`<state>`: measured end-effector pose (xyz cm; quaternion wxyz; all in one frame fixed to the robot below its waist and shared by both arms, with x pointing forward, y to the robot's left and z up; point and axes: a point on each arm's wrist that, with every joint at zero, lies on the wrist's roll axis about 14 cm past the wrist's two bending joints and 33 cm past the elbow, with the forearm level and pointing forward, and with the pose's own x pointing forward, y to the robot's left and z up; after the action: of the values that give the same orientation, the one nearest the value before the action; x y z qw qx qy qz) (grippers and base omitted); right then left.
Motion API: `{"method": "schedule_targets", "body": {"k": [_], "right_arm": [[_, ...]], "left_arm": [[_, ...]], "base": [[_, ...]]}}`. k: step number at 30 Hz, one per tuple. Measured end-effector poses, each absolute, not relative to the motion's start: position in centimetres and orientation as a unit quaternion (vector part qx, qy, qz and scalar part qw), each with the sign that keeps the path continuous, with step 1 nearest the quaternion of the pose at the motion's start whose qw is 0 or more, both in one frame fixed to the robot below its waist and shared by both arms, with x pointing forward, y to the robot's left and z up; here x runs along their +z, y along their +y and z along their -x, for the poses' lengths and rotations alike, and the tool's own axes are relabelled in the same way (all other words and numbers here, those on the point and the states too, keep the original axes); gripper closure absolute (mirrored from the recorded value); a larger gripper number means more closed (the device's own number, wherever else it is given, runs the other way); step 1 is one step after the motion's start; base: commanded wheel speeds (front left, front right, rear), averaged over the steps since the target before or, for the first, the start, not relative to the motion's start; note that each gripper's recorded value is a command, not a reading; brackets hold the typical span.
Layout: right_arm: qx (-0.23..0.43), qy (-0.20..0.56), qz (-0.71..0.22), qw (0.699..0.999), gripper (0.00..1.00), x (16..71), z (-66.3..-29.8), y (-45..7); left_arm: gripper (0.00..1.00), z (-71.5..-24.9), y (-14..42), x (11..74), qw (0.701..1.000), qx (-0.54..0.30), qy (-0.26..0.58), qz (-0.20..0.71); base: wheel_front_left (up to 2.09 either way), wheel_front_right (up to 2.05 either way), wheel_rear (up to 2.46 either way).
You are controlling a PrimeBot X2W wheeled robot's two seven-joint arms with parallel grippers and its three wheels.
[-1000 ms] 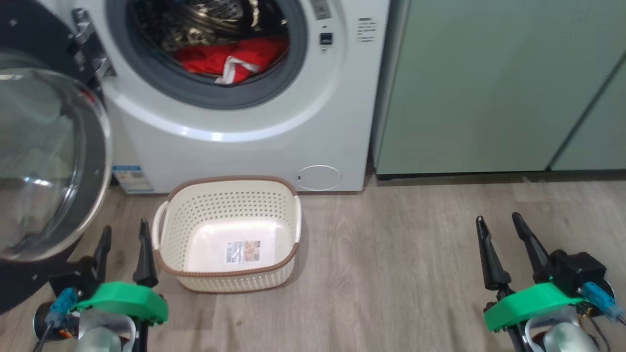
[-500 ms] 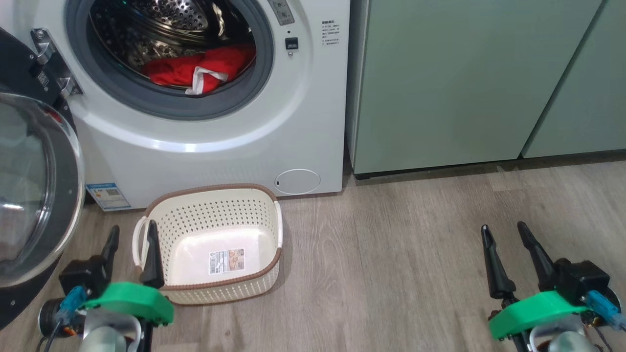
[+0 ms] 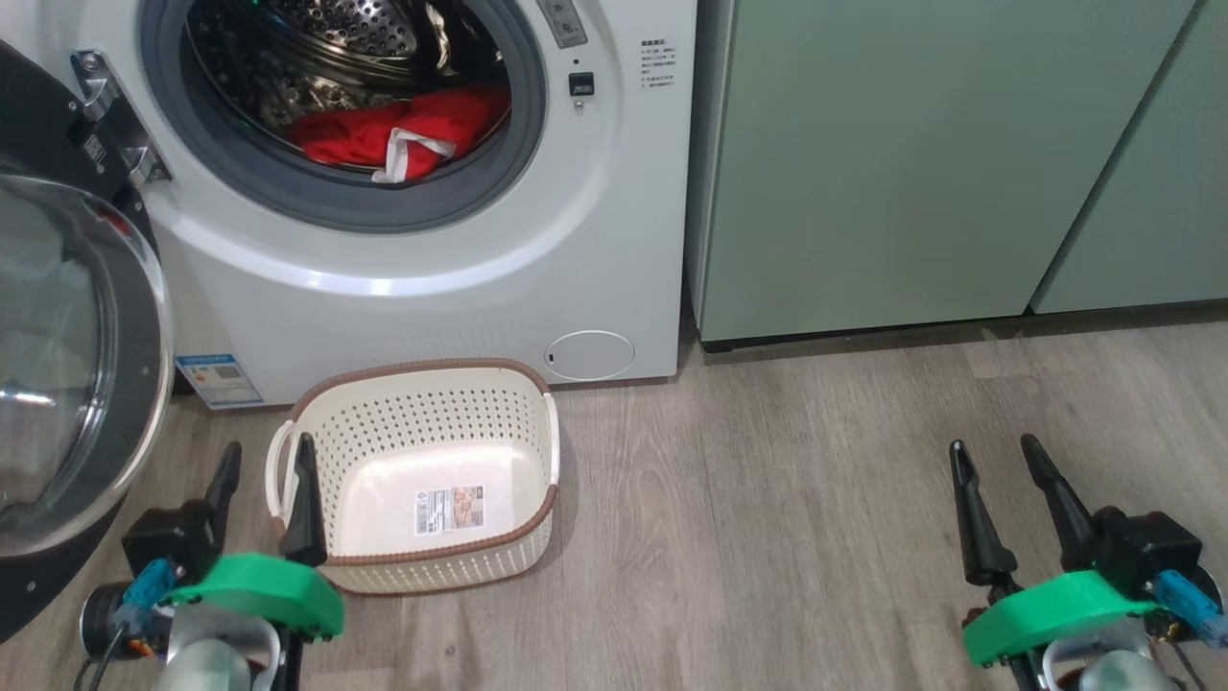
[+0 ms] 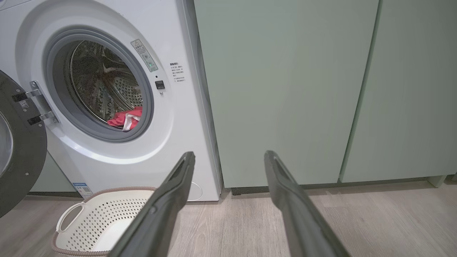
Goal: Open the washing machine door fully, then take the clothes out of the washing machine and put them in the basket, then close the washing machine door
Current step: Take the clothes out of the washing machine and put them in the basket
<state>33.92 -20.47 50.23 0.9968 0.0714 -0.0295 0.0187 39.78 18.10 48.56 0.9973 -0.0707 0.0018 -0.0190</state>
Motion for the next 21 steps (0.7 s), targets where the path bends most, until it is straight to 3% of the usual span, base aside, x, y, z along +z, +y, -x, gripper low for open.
{"method": "schedule_targets", "body": {"k": [10, 21], "right_arm": [[0.020, -0.026, -0.072, 0.997, 0.00, 50.04, -34.07, -20.35], [0.019, -0.017, -0.074, 0.997, 0.00, 49.46, -34.07, -20.28]], "left_arm": [[0.00, -40.17, 17.65, 48.73, 0.996, -0.023, 0.000, 0.089], [0.00, -40.15, 17.81, 47.97, 0.995, -0.019, 0.011, 0.094]], "base": [[0.29, -0.29, 0.00], [1.66, -1.66, 0.00]]}}
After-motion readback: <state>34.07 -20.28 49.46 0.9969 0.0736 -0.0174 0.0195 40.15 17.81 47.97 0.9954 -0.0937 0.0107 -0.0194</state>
